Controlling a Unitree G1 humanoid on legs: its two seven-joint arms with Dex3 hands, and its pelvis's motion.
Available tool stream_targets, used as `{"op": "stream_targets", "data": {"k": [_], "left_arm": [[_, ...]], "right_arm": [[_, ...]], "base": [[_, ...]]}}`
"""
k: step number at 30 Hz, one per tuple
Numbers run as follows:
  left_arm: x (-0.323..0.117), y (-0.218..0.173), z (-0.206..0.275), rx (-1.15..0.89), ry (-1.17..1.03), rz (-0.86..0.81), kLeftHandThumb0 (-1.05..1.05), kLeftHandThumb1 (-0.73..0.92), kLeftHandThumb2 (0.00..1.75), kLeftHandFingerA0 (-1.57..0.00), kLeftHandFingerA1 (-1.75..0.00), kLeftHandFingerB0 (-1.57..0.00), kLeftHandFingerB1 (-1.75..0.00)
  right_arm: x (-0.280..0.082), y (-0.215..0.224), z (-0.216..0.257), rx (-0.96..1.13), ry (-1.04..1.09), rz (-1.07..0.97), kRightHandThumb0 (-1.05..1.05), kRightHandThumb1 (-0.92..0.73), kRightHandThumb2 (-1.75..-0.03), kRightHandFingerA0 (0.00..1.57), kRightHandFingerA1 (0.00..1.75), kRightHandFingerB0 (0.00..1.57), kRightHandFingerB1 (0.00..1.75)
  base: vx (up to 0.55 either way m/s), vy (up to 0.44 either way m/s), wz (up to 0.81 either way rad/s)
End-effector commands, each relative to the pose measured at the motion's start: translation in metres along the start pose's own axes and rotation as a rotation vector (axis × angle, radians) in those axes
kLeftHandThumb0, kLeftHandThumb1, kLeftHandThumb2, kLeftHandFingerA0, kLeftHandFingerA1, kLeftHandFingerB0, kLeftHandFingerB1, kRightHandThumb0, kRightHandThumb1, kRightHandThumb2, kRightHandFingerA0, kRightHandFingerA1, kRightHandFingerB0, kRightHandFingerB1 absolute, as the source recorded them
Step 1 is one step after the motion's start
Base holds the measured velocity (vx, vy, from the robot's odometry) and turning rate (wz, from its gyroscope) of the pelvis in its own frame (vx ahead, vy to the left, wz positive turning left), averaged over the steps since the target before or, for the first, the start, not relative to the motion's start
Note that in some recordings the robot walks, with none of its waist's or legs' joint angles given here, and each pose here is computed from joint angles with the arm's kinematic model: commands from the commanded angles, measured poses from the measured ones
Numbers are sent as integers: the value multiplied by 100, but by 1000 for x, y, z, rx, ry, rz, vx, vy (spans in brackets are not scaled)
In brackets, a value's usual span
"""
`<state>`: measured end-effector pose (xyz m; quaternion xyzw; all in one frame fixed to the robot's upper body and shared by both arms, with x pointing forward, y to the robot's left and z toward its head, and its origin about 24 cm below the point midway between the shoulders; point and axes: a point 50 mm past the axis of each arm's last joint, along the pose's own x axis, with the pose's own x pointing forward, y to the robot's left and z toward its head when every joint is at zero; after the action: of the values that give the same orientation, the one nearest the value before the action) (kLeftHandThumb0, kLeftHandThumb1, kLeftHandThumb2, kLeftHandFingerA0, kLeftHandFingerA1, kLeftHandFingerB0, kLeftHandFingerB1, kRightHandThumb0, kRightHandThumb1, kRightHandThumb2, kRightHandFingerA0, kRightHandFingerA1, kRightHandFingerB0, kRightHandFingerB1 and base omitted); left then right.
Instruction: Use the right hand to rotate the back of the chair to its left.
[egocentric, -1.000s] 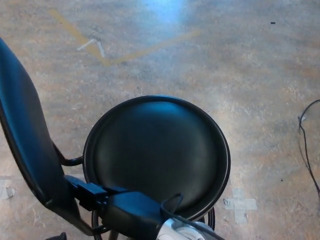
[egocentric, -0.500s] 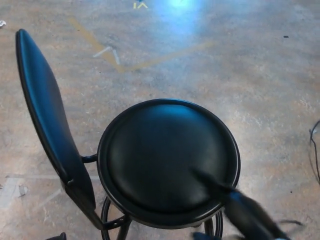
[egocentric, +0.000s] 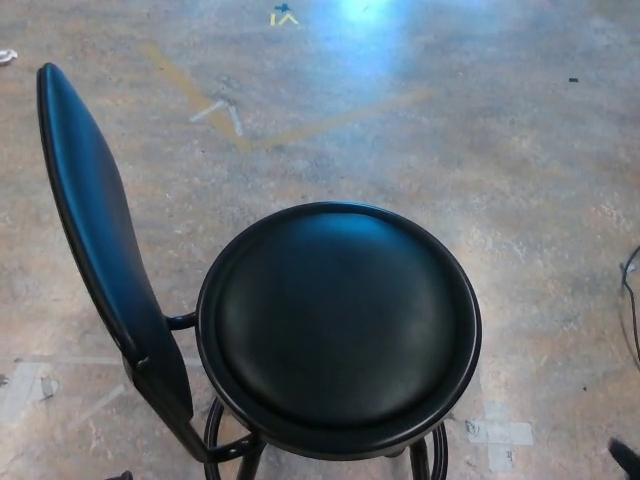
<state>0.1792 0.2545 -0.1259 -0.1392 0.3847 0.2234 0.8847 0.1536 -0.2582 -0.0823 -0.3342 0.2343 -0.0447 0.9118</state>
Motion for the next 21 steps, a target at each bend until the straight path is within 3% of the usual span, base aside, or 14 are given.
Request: {"op": "stream_targets", "data": {"k": [1,2,5,6,7,8,9,11,13,14,16,18,19,21], "left_arm": [[-3,1,-11,-24,29,3,-105,41,78,-56,-149,-58,-141],[-2,1,-9,-21,23,1,-105,43,78,-56,-149,-59,-140],[-1,0,-5,-18,11,-1,-105,42,78,-58,-150,-61,-140],[-1,0,-5,-27,10,4,-105,25,105,-62,-150,-64,-146],[-1,0,-4,-33,10,6,-105,25,104,-61,-151,-64,-146],[-1,-1,-4,-34,11,5,-105,25,104,-63,-151,-65,-146],[-1,-1,-4,-33,11,5,-105,25,104,-63,-151,-65,-146],[0,-3,-2,-32,4,-4,-105,26,103,-61,-151,-59,-146],[0,-5,-1,-46,-4,-9,-105,26,102,-57,-150,-57,-147],[0,-5,-1,-47,-5,-9,-105,26,103,-59,-151,-56,-147],[0,-6,0,-47,-8,-12,-105,27,103,-59,-149,-56,-146],[1,-7,2,-40,-15,-14,-105,28,102,-58,-148,-55,-145],[1,-9,4,-37,-24,-16,-105,28,103,-59,-148,-58,-145],[2,-10,6,-36,-29,-18,-105,27,103,-60,-149,-61,-146]], "right_arm": [[-19,3,-55,111,269,-196,-79,-67,-102,4,46,10,33],[-21,7,-58,124,292,-185,-77,-88,-68,12,37,10,25],[-22,11,-61,149,308,-170,-79,-71,-105,5,45,10,33],[-24,12,-63,173,321,-163,-74,-88,-67,10,35,9,23],[-24,13,-64,183,324,-161,-76,-88,-68,11,37,10,23],[-23,12,-63,185,319,-164,-78,-71,-105,4,46,9,32],[-23,11,-63,185,315,-167,-78,-71,-105,4,46,9,32],[-20,9,-62,223,311,-180,-77,-87,-68,13,38,10,24],[-18,6,-61,259,300,-189,-81,-85,-68,11,36,11,22],[-18,5,-61,261,297,-191,-81,-70,-105,4,46,11,30],[-17,4,-60,268,285,-197,-80,-69,-104,4,46,11,31],[-15,2,-58,275,271,-203,-80,-84,-67,11,35,11,22],[-13,1,-56,277,263,-206,-76,-68,-105,2,44,9,32],[-11,0,-53,264,249,-205,-75,-68,-106,0,43,8,31]], "base": [[0,0,0],[0,0,0],[0,0,0],[0,0,0],[0,0,0],[0,0,0],[0,0,0],[0,0,0],[0,0,0],[0,0,0],[0,0,0],[0,0,0],[0,0,0],[0,0,0]]}}
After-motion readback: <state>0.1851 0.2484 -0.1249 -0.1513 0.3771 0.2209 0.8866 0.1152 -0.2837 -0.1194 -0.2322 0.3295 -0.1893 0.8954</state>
